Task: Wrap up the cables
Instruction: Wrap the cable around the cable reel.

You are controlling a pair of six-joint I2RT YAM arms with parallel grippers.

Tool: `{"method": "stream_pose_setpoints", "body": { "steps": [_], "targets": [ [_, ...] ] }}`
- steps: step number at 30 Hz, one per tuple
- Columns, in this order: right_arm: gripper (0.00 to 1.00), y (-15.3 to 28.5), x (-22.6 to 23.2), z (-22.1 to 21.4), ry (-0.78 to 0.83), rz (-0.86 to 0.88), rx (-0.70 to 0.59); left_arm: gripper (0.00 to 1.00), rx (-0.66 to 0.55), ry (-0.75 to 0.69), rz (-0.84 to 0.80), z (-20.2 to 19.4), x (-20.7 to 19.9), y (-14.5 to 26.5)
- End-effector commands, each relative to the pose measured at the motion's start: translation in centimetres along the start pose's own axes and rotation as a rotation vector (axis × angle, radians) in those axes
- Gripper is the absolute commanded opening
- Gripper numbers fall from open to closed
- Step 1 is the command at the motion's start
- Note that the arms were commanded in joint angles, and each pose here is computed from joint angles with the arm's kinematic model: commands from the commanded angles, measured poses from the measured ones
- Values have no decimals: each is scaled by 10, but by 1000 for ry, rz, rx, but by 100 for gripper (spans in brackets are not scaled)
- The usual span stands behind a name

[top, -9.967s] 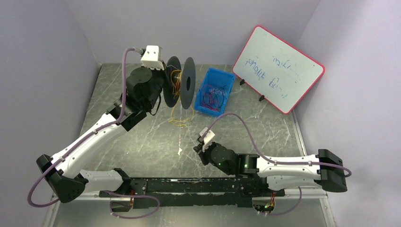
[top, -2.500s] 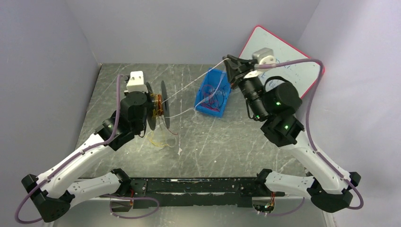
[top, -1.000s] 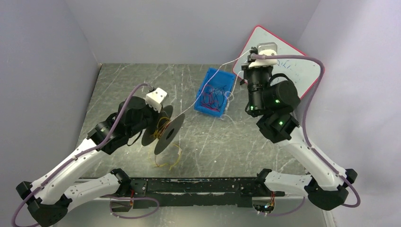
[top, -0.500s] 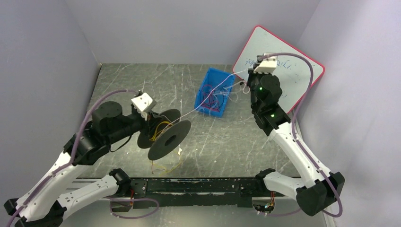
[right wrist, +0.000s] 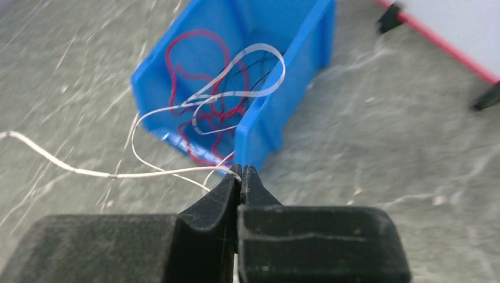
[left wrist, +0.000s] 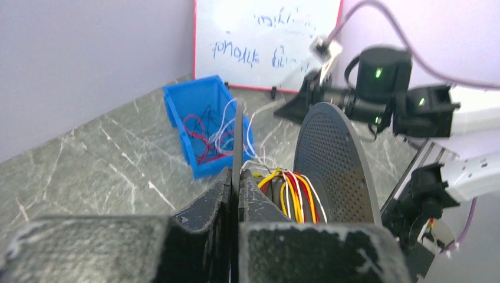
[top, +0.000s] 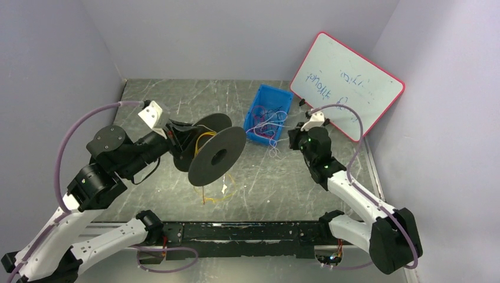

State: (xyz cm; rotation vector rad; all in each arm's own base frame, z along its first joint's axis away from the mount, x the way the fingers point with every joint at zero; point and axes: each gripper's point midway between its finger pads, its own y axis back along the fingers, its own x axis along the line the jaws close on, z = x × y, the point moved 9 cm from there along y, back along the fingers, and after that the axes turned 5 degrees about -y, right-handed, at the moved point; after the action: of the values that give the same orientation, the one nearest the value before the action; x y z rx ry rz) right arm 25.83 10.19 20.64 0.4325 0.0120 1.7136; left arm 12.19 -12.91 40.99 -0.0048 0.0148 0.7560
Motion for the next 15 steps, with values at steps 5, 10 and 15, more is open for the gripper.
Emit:
{"method": "stream_pose_setpoints", "body": {
  "steps": [5,10,15],
  "targets": [
    [0,8,44,-56,-90,379,103,7,-348,149,119,68,7,-15],
    [0,29,76,-96,-53,483,164,7,-388,239,254,69,19,-33],
    [0,47,89,-129,-31,540,226,7,-415,287,276,78,20,-46]
  ]
}}
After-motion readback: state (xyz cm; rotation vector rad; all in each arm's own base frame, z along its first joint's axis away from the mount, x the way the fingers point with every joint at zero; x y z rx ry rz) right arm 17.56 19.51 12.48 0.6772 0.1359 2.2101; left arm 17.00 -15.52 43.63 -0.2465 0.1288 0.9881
